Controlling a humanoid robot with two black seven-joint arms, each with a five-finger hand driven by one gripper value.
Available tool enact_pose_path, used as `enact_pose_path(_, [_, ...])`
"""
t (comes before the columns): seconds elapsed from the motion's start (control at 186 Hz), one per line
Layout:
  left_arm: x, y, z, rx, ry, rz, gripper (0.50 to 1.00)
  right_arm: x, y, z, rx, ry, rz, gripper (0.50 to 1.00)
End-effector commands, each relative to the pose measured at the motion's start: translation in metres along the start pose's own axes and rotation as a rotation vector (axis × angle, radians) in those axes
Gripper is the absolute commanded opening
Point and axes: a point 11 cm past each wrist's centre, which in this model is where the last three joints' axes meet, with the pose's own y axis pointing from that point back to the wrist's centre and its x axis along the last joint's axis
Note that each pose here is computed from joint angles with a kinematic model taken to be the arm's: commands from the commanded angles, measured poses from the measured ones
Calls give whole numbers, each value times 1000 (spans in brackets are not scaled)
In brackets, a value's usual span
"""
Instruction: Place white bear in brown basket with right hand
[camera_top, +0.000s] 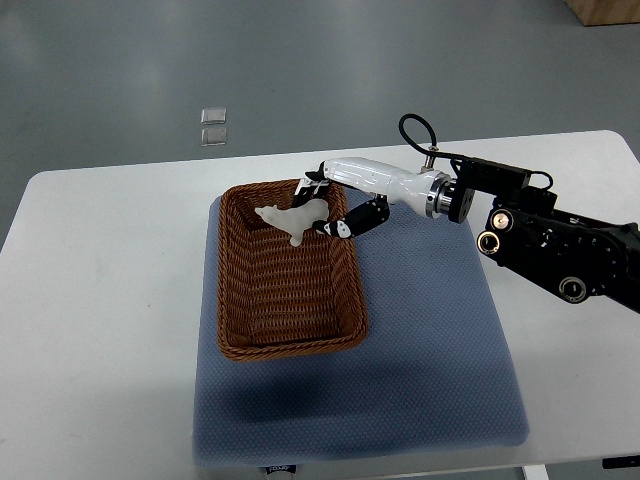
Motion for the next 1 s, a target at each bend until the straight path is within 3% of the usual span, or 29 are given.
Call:
enact_pose_path(0.0, [0, 0, 0, 0, 0, 0, 1000, 1, 0, 1, -4, 4, 19, 832])
enact_pose_path(0.027, [0, 0, 0, 0, 1, 0, 1000, 2, 0, 2, -5, 6, 29, 866])
enact_pose_path(0.097, [0, 0, 0, 0, 0, 0, 1000, 5, 1, 4, -10, 8, 49, 893])
enact_pose_path(0.575, [0, 0, 0, 0, 0, 0, 1000, 29, 27, 35, -67, -211, 247, 905])
enact_pose_path(0.994, [0, 0, 0, 0, 0, 0, 1000, 46, 89, 131, -245, -819, 615, 907])
